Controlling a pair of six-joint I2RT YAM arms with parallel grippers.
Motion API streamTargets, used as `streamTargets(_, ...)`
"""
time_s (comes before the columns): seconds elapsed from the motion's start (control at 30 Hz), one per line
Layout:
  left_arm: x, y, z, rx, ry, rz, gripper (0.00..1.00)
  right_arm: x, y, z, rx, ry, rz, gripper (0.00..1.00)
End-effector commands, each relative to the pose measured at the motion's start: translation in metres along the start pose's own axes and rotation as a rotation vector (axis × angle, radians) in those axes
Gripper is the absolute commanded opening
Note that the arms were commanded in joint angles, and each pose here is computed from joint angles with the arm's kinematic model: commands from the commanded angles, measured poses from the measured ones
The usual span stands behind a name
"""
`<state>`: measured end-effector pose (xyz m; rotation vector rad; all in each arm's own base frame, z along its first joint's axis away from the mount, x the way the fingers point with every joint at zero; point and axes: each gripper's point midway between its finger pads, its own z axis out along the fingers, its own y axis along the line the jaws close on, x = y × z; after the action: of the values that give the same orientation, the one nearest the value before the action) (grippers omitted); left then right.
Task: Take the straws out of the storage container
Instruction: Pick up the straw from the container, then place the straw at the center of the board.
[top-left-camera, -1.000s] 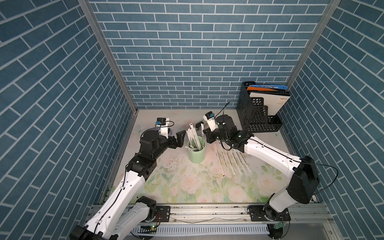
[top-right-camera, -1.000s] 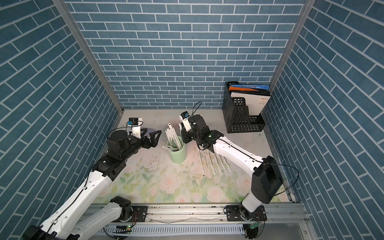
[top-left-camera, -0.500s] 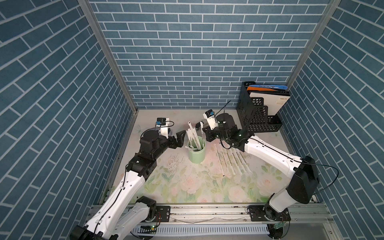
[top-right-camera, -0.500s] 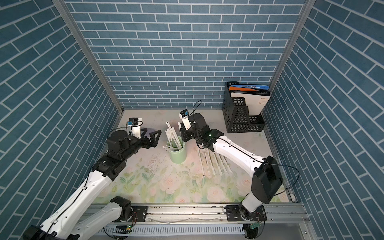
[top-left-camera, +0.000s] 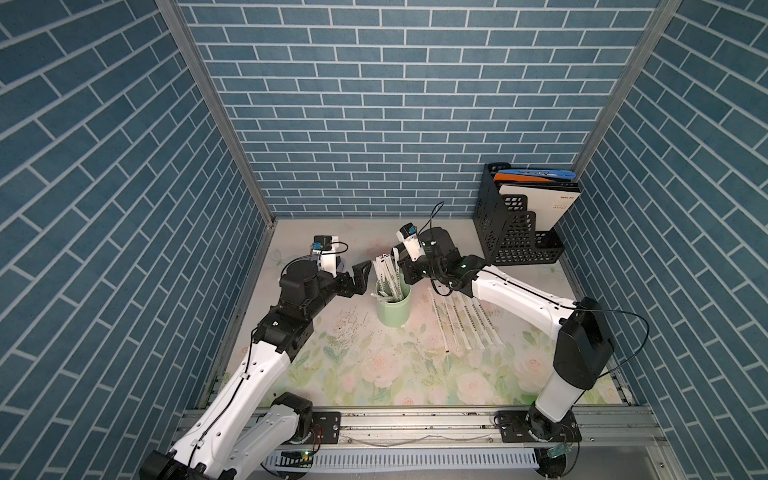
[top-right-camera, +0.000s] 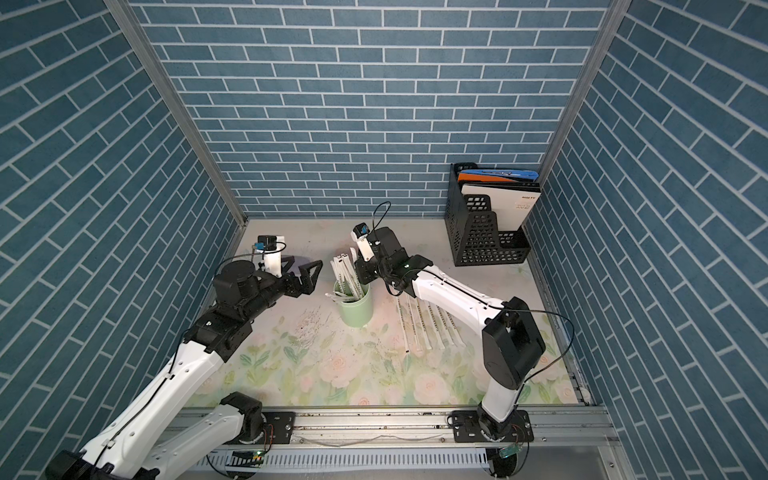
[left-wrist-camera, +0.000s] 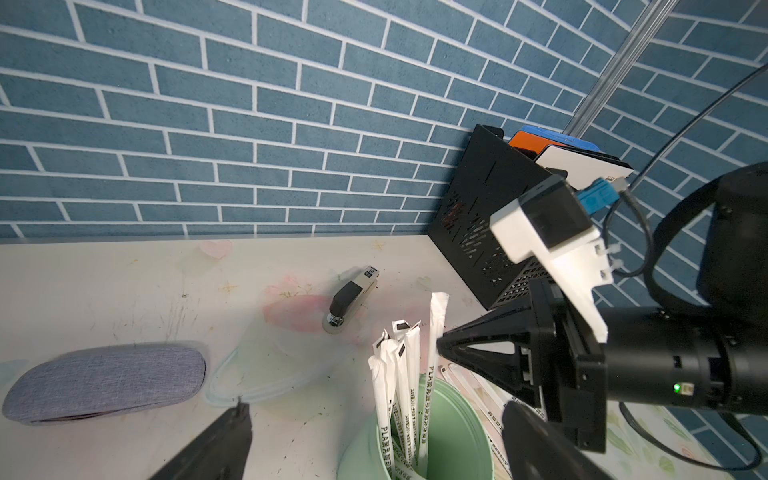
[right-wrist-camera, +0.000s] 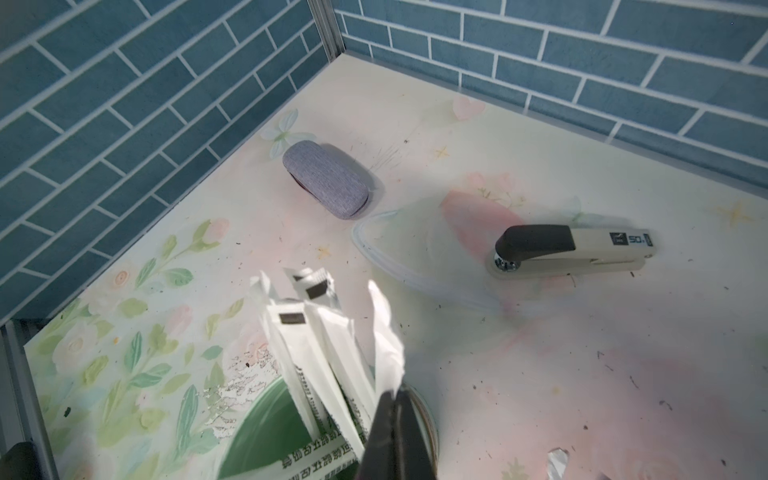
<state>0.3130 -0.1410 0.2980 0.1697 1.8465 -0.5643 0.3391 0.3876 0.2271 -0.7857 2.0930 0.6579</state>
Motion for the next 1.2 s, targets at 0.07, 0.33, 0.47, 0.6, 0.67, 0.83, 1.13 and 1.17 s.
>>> streamTargets(0.07, -0.003, -0.004, -0.001, 0.019, -0.004, 0.005, 1.0, -0.035, 0.008, -0.034, 0.004, -0.077, -0.029, 0.0)
streamTargets(0.33, -0.003, -0.005, 0.0, 0.02, -0.004, 0.005, 1.0, -0.048, 0.007, -0.057, 0.031, -0.116, -0.041, 0.0)
streamTargets(0.47, -0.003, -0.005, 0.0, 0.019, -0.005, 0.005, 1.0, -0.06, 0.009, -0.072, 0.033, -0.142, -0.052, 0.0)
streamTargets(0.6, -0.003, -0.004, 0.0, 0.019, -0.003, 0.005, 1.0, -0.071, 0.011, -0.086, 0.037, -0.17, -0.062, 0.0)
streamTargets(0.67, -0.003, -0.004, 0.0, 0.019, -0.003, 0.004, 1.0, -0.077, 0.012, -0.093, 0.04, -0.184, -0.066, 0.0)
streamTargets(0.83, -0.002, -0.004, 0.0, 0.017, -0.002, 0.004, 0.99, -0.09, 0.013, -0.111, 0.053, -0.224, -0.076, 0.0)
streamTargets(1.13, -0.002, -0.004, 0.0, 0.019, -0.003, 0.003, 1.0, -0.117, 0.003, -0.162, 0.164, -0.252, -0.126, 0.0)
streamTargets(1.17, -0.002, -0.004, 0.0, 0.019, -0.002, 0.003, 1.0, -0.119, 0.0, -0.168, 0.191, -0.246, -0.136, 0.0)
